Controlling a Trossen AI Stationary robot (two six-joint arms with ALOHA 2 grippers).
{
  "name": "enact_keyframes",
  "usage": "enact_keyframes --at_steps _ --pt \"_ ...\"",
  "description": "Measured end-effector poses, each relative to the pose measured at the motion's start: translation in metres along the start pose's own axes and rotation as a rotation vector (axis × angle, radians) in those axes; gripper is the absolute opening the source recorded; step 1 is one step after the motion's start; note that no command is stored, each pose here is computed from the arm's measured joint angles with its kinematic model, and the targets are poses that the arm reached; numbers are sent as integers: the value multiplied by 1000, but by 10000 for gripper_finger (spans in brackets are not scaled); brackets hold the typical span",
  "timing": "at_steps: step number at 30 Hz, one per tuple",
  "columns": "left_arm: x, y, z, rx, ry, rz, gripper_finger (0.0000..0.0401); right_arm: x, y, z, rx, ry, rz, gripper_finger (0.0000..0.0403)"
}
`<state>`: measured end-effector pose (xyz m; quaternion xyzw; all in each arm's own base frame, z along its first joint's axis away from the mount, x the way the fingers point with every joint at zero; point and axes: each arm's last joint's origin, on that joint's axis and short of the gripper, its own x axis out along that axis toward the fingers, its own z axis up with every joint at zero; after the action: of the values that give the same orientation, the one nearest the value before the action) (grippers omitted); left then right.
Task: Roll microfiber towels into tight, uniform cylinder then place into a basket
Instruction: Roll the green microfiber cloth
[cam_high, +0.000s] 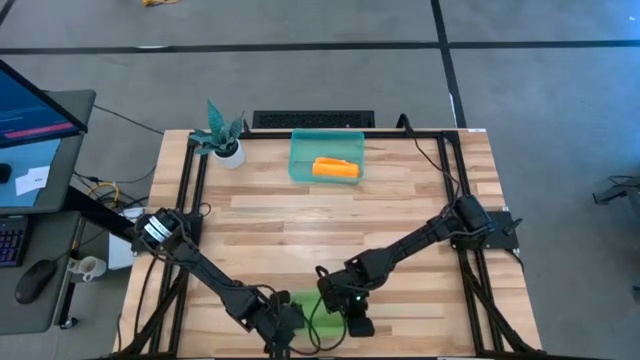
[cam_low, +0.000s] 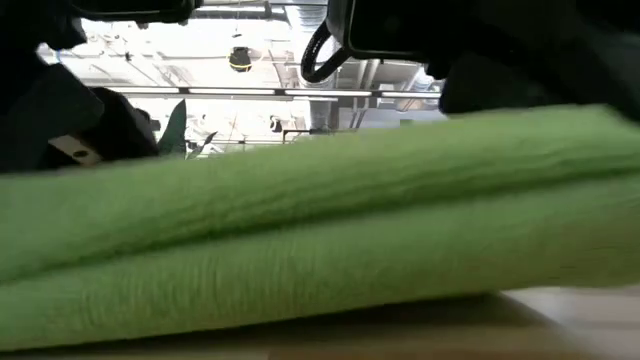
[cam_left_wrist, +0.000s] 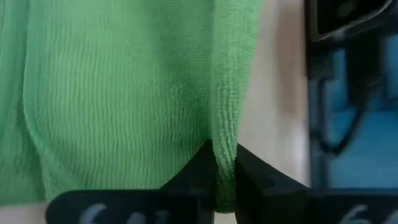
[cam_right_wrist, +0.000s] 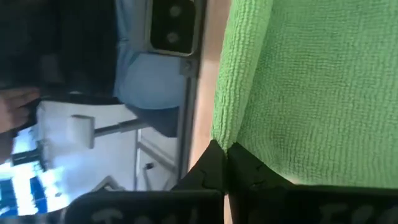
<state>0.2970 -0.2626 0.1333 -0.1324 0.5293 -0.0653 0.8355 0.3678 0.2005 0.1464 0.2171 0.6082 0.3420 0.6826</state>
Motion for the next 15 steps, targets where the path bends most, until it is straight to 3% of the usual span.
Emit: enact_keyframes --at_steps 3,7,15 --pt "-1 -2 4 -134 33 -75 24 1 3 -1 19 13 31 13" --pt "0 1 7 -242 87 -122 26 -2 -3 1 113 -9 -19 14" --pt "1 4 9 -273 137 -168 27 9 -39 8 306 -22 -37 14"
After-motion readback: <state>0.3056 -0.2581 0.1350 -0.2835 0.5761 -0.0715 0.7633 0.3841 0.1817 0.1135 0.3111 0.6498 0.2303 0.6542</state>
